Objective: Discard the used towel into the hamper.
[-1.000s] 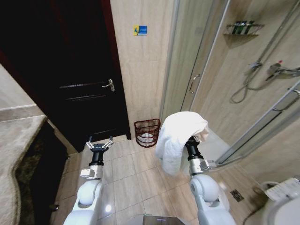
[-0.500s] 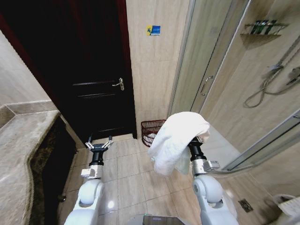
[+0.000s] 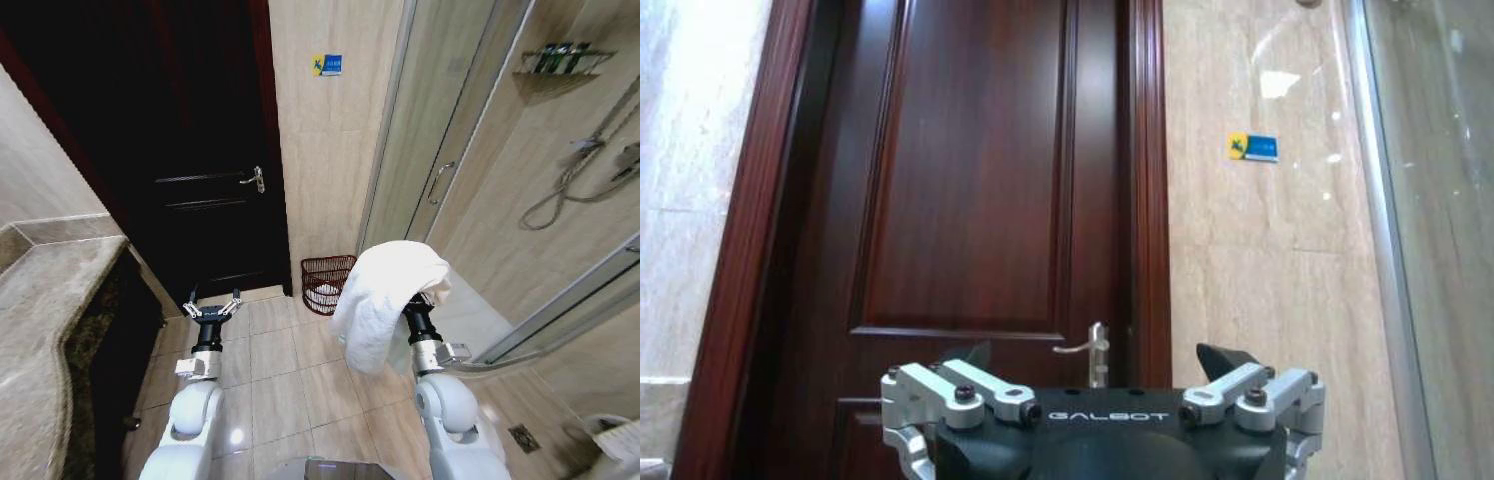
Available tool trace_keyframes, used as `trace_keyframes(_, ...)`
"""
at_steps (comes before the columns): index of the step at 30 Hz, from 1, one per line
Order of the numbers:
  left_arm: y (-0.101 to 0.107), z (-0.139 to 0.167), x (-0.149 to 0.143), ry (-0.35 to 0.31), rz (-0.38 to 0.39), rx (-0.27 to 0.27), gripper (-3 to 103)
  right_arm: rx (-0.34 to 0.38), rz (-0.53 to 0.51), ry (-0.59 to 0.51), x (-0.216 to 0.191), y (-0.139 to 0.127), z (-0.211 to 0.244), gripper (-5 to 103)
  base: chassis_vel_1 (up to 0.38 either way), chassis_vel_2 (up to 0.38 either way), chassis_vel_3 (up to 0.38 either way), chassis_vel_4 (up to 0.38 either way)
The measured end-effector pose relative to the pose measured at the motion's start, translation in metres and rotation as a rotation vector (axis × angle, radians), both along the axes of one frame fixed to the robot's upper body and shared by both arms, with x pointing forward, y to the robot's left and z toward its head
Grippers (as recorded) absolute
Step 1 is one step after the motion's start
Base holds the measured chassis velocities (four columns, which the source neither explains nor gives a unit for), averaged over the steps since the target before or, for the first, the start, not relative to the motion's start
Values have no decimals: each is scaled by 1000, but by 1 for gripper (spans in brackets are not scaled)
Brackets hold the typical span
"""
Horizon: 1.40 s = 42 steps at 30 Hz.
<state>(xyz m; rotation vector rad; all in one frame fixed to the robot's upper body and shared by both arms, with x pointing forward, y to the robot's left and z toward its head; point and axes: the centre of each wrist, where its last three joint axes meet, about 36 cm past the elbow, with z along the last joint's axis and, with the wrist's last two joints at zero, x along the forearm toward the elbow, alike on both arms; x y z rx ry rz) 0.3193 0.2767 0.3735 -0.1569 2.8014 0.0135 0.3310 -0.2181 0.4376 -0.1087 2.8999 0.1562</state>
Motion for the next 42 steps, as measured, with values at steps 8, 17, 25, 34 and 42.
trace_keyframes(8,-3,-2,0,1,-5,-6,100,-6,2,5,0,0,-4,6,-60,62,59,-55)
trace_keyframes(17,-3,-2,0,2,-6,-9,100,-10,1,10,-1,0,-5,6,-56,58,54,-54)
trace_keyframes(25,-4,-2,-1,9,-6,-10,100,-9,-1,9,-1,1,-6,6,-5,2,6,-2)
trace_keyframes(34,-6,-3,-2,14,-9,-10,100,-10,-1,11,-1,1,-10,6,0,0,0,0)
trace_keyframes(42,-7,-4,-4,20,-11,-14,100,-20,8,10,0,0,-15,6,0,0,0,0)
